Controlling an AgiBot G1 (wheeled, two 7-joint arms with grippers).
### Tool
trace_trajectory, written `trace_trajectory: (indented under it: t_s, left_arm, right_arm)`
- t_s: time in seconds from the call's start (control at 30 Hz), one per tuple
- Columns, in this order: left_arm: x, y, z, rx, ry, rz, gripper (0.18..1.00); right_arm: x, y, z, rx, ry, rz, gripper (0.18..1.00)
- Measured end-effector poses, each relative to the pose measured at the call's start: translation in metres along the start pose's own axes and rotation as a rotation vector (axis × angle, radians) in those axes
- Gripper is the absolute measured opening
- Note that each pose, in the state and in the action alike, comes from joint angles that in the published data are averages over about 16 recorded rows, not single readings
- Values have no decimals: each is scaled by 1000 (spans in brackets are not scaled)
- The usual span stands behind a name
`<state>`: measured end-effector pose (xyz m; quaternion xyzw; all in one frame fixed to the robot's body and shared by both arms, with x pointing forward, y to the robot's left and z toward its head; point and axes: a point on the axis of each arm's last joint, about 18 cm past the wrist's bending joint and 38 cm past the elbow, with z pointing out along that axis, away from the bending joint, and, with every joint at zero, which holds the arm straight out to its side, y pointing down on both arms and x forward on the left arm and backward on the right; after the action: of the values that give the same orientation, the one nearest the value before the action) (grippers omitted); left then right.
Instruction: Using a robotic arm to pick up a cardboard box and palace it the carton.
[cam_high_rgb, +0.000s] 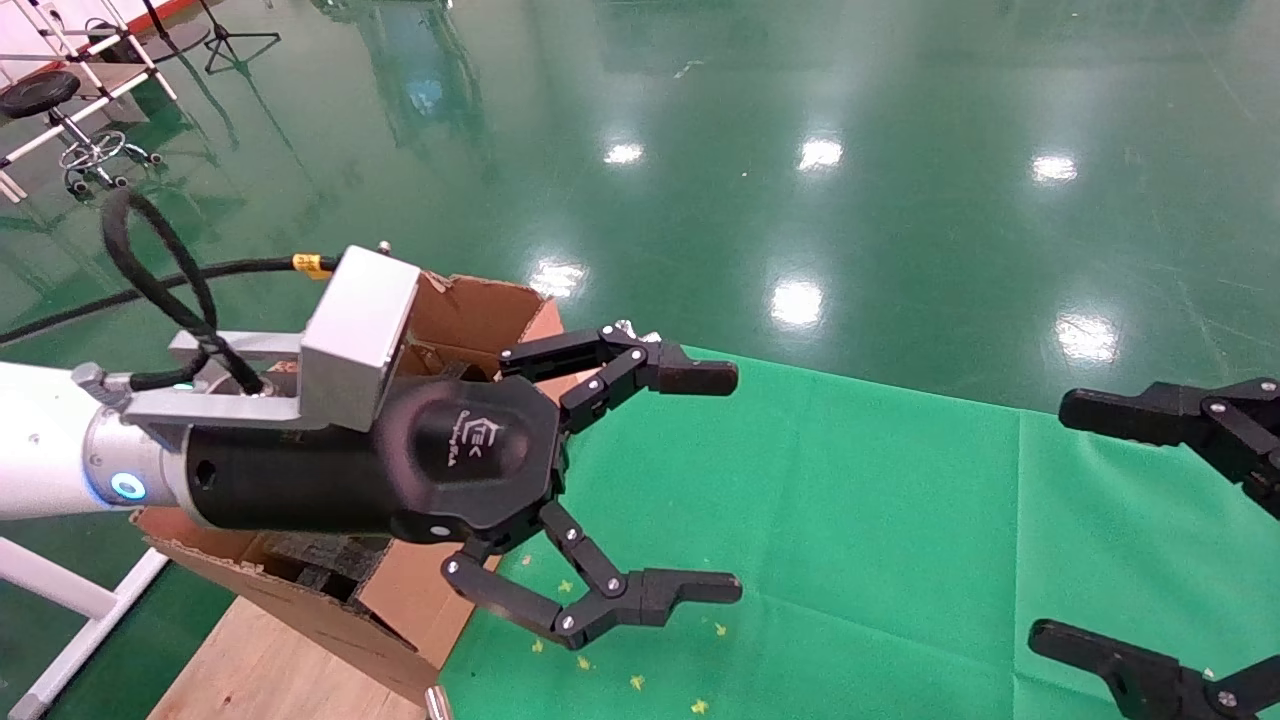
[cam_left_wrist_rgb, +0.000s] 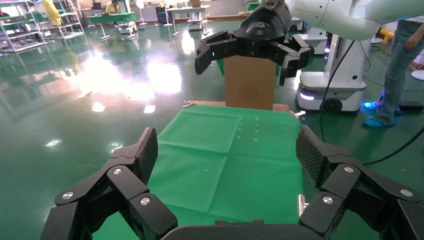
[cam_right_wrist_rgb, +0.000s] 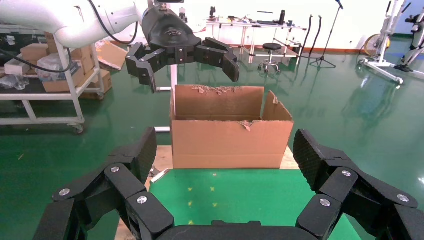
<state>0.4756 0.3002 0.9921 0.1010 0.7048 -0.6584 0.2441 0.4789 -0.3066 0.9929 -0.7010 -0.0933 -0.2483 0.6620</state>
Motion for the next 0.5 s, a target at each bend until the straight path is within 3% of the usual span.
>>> trace_trajectory:
  t_s: [0.5]
  left_arm:
    - [0,0,0,0,0,0,1001]
  right_arm:
    - [0,0,0,0,0,0,1001]
